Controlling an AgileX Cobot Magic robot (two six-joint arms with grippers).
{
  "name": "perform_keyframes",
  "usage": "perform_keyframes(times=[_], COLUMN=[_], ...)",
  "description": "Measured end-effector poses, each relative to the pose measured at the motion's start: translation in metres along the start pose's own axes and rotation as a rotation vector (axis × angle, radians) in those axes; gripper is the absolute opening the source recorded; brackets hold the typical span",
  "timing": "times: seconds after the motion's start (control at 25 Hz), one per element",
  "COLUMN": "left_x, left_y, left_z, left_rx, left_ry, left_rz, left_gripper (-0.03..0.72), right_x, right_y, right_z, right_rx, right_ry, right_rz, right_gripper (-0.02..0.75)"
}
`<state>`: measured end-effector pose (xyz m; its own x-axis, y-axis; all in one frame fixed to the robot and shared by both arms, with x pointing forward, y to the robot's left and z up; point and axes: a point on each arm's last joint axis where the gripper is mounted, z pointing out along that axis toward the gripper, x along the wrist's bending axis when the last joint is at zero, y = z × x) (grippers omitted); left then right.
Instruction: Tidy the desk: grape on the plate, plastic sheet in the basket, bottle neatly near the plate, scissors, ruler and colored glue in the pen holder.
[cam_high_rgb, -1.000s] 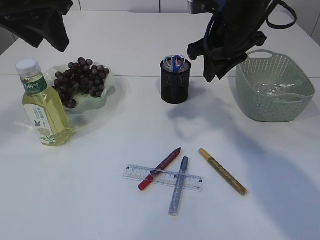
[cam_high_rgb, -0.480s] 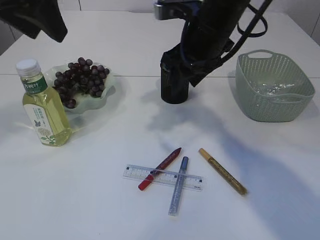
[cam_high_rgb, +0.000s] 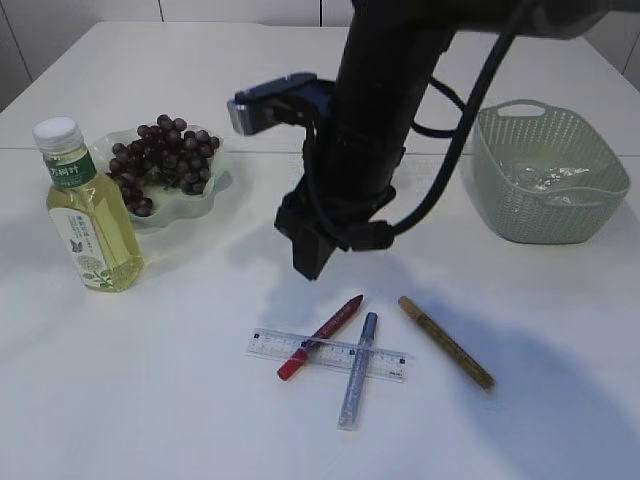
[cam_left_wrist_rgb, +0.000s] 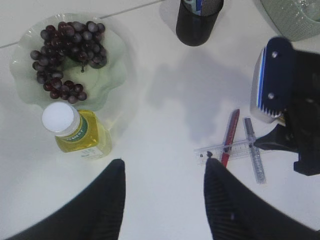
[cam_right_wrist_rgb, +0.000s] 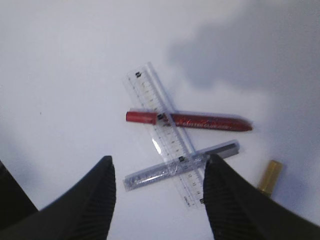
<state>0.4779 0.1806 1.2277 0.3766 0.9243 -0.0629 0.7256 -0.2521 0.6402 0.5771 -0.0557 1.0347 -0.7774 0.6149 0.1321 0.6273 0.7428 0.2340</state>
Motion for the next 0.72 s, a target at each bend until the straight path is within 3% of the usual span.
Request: perform_keyframes(times=[0.16,0.44,0.72], left_x=[0.005,0.028,0.032], left_y=[-0.003,-0.005,-0.005], left_z=[-0.015,-0.026,-0.027], left_rx=[-0.035,-0.062,-0.062], left_ry=[0.013,0.113,0.146], left_rz=[-0.011,-0.048,-0.048], left_gripper=[0.371,0.371,0.371], right_x=[0.003,0.004,0.000], right_y=[-0.013,-0.015,-0.015], right_z=[0.019,0.021,0.044], right_rx=[0.076,0.079,0.124], right_ry=[0.026,0.038,0.067], right_rz=[-0.054,-0.211,-0.218], right_gripper=[0.429,0.429,0.451])
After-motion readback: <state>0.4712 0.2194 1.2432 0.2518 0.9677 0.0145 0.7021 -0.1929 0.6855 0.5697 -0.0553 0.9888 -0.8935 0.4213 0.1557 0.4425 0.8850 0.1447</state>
